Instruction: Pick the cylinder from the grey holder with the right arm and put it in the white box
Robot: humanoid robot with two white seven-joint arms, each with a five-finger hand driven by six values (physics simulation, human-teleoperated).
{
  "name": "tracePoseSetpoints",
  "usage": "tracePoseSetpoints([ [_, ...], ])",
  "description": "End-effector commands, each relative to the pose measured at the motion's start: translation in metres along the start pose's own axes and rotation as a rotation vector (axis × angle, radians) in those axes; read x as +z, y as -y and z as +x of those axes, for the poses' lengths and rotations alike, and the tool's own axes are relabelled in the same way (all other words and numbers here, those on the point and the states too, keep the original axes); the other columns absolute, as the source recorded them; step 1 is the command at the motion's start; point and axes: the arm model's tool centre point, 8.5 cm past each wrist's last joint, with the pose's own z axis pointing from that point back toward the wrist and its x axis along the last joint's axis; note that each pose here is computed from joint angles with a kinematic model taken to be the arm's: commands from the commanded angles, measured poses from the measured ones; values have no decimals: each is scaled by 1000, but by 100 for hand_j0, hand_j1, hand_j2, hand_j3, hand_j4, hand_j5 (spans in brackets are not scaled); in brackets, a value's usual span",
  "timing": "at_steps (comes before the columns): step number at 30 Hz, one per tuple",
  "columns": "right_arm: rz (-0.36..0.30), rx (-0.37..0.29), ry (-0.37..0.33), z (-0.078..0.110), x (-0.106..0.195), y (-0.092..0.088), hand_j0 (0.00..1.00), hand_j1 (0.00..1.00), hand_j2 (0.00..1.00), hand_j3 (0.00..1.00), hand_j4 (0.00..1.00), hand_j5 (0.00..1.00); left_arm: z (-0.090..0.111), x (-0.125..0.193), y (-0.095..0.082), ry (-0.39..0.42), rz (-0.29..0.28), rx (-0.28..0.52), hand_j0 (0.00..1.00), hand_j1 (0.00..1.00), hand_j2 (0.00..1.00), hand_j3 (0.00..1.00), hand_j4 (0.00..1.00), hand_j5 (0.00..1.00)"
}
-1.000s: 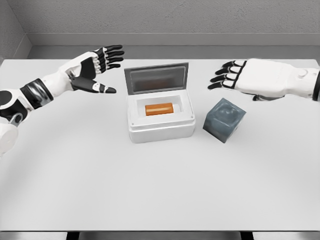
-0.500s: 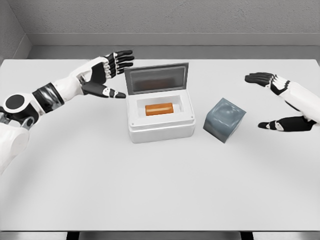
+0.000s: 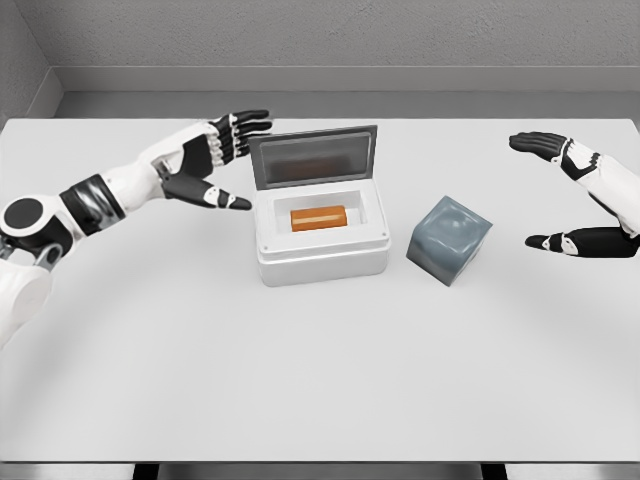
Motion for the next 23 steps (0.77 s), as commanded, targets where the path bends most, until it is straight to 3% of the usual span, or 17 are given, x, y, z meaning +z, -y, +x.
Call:
tracePoseSetpoints([
  [1,-5,-6,2,0,0,1,100,100,100,100,100,100,7,5,0,5,-7,-17,100,100,100,100,100,100],
  [8,-4,-7,2,0,0,0,100,100,100,100,100,100,10,11,7,26,-11,-17,100,100,100,100,100,100],
  [10,-5,-8,2,0,0,0,100,100,100,100,100,100,13,15,2,31,4,-24,100,100,100,100,100,100],
  [13,-6,-8,4,0,-1,1,100,100,100,100,100,100,19,38,-9,-8,24,-67,100,100,100,100,100,100],
  [20,-4,-9,3,0,0,0,100,100,100,100,100,100,43,127,-50,-55,156,-228,100,100,100,100,100,100],
  [23,-3,-8,3,0,0,0,100,100,100,100,100,100,46,137,-56,-65,178,-239,100,100,100,100,100,100],
])
